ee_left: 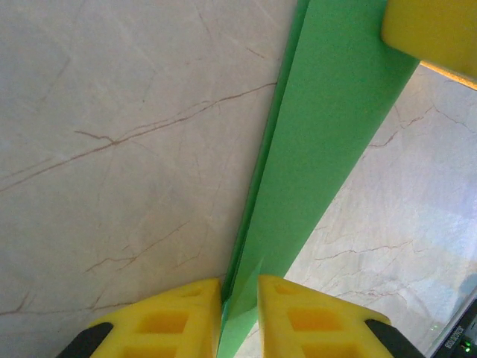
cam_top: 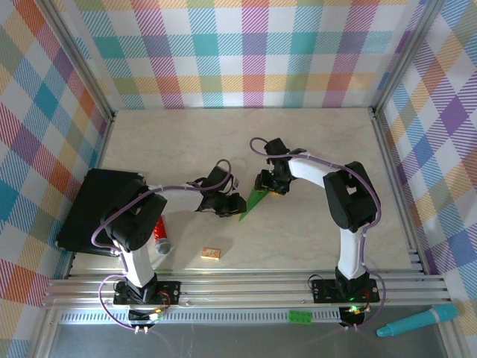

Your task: Fold a paper plane with a square sheet of paper (pick it up from the middle)

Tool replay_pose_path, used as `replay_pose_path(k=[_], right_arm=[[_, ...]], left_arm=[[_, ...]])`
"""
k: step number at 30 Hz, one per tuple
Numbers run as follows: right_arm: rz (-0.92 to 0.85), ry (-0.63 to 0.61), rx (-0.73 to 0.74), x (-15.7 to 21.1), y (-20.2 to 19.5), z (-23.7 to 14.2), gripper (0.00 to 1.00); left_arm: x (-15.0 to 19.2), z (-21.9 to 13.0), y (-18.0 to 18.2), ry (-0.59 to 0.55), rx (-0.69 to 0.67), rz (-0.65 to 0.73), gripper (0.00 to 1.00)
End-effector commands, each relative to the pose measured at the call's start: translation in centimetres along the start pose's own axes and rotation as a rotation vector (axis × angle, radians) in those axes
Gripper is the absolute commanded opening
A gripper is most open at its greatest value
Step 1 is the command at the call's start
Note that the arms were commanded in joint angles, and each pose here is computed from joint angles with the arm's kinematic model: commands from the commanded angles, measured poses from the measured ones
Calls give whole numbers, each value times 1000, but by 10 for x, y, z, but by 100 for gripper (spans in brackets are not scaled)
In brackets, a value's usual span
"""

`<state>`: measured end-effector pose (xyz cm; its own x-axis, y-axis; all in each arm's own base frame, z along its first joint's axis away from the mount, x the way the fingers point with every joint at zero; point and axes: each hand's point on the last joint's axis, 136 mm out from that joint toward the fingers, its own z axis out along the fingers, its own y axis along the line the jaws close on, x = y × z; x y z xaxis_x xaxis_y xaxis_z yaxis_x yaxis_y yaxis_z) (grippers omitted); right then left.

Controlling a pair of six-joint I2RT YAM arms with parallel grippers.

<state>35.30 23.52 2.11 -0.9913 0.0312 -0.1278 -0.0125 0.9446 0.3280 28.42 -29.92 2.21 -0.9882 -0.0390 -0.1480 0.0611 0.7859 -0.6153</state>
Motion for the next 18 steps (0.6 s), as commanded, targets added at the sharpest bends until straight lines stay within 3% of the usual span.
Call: replay_pose_path(k=[1,11,18], right_arm=[[16,25,14,10,-18,30,57],[-31,-106,-141,4,14,-41,62],[-65,-103,-356,21,48,-61,50]], left_arm=[[9,13,22,43,-79,-30,21],[12,18,25,66,-86,-36,20],[13,19,26,73,-89,-36,20]])
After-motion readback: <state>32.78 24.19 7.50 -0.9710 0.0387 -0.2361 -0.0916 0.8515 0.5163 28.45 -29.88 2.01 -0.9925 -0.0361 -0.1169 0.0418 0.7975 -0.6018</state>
